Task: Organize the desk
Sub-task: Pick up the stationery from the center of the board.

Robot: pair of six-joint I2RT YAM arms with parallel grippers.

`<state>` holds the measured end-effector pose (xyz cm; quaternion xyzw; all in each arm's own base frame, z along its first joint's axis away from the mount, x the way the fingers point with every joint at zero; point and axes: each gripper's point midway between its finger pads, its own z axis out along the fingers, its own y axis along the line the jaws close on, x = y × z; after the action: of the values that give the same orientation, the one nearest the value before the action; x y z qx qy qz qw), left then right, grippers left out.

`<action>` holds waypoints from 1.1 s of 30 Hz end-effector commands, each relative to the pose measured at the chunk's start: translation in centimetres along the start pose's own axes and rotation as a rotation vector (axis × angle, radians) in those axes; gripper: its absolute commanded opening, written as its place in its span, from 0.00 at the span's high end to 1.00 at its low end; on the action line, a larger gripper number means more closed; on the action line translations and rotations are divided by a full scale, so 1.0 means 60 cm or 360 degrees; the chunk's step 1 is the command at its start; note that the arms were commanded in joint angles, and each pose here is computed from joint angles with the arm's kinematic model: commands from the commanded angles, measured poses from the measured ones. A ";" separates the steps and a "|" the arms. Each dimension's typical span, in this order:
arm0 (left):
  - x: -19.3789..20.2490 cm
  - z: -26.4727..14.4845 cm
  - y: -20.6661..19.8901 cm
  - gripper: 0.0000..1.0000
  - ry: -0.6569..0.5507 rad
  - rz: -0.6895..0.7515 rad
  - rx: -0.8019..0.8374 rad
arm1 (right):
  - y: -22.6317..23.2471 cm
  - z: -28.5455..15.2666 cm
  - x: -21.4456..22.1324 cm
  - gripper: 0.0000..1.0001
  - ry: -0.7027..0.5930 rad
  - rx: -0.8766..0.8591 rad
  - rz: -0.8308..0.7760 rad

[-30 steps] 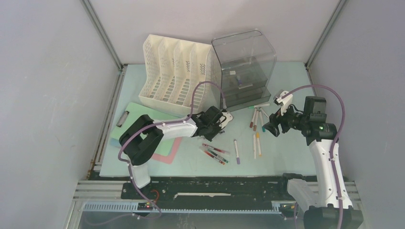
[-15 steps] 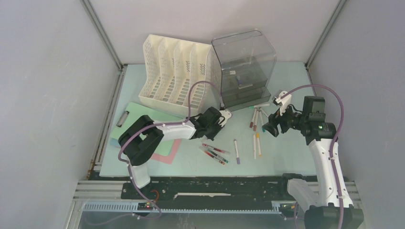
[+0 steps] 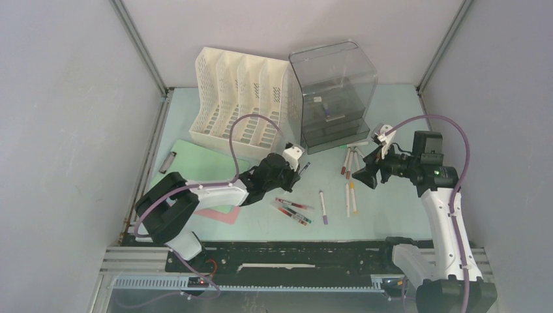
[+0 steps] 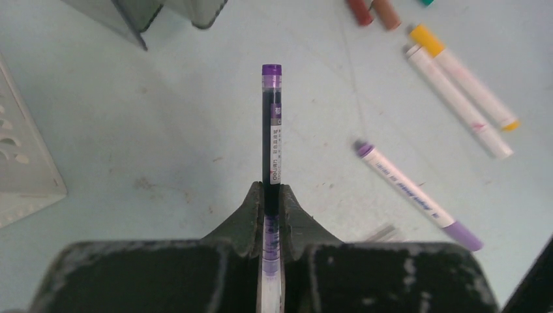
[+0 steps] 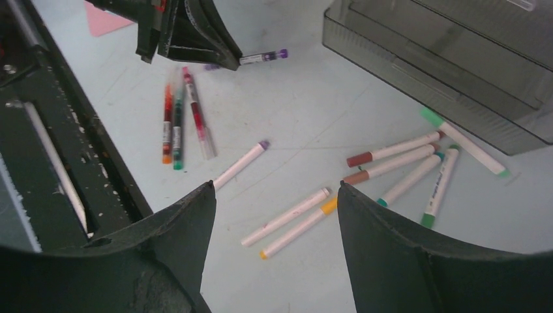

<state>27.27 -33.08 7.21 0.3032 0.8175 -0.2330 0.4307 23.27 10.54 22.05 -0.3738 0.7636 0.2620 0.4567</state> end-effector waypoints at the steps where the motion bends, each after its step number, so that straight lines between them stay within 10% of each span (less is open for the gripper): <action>1: -0.086 -0.030 -0.036 1.00 -0.0344 -0.0155 0.0116 | 0.041 0.004 -0.016 0.24 -0.0096 -0.0203 0.0052; 19: -0.213 -0.169 -0.092 1.00 -0.1103 -0.0681 0.0572 | 0.106 0.029 -0.048 0.23 -0.0292 -0.0754 0.0459; 33: -0.275 -0.176 -0.108 1.00 -0.1340 -0.1130 0.0738 | 0.118 0.097 -0.064 0.25 -0.0225 -0.0573 0.0690</action>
<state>24.03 -35.48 23.12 0.0183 0.6105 -0.5974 0.5197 20.26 19.43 21.69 -0.2777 0.7313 0.5256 0.3344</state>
